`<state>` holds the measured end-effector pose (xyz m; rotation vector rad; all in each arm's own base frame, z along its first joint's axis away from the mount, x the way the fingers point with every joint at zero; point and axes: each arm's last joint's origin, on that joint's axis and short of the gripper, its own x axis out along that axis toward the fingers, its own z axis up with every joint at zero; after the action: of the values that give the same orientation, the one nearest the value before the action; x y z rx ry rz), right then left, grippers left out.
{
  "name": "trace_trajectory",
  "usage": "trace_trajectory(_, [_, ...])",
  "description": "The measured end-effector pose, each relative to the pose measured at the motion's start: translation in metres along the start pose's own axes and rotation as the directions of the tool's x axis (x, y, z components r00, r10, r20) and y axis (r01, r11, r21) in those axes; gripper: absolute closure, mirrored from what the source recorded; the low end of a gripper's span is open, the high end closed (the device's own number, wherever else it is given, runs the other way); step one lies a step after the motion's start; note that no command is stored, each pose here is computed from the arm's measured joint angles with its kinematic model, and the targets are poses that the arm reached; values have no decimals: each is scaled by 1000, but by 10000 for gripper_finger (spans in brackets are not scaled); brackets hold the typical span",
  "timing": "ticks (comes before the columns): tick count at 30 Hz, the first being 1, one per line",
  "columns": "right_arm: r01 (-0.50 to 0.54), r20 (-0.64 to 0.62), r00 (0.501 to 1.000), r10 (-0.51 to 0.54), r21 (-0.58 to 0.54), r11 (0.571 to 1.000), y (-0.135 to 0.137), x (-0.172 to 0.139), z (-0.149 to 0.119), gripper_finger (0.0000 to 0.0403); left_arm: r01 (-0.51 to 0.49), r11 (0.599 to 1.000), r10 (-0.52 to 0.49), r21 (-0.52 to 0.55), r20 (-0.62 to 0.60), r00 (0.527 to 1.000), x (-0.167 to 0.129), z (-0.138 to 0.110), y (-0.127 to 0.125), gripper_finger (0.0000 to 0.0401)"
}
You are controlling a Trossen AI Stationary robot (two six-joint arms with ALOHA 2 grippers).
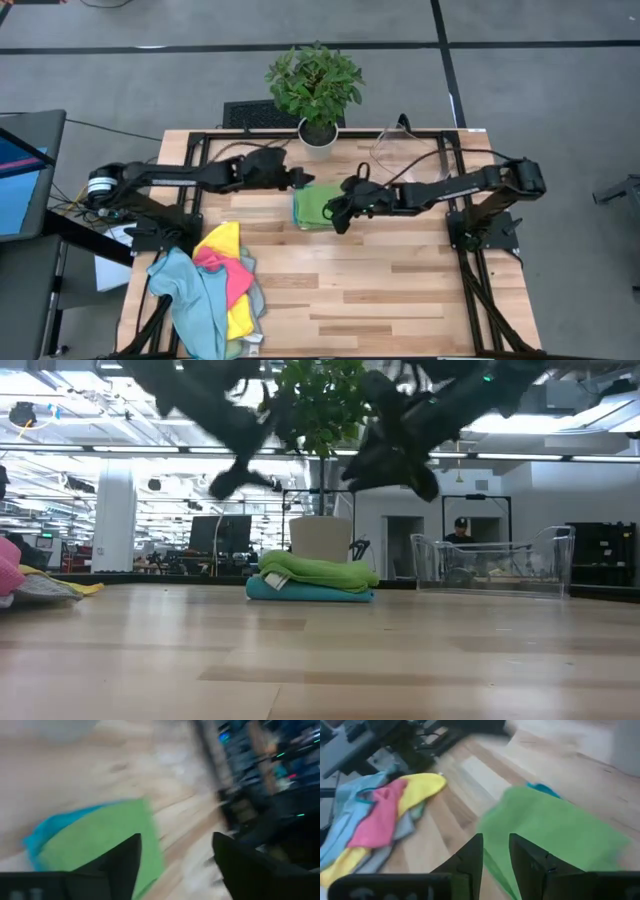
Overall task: Fold microfiber towels
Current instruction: Stack the green microfiber towel on the blue microfiber towel
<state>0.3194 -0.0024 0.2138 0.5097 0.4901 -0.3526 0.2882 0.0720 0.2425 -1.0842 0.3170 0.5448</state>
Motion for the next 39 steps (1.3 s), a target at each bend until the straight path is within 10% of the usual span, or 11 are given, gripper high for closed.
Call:
trace_trajectory(12, [-31,69,997,25,93,995,-22,25,-41,282,-159,986,147,-59,-160,976,72,-48,61,389])
trace_trajectory(22, [77,-89,994,-61,179,981,-57,65,-72,282,-354,935,348,-8,-164,923,70,-52,80,393])
trace_trajectory(28, [-77,83,994,65,159,984,-44,42,-31,282,-315,949,314,14,-152,937,70,-48,78,400])
trace_trajectory(39, [-42,134,990,33,63,997,-32,6,-10,298,-243,970,238,-16,-148,960,38,-16,64,400])
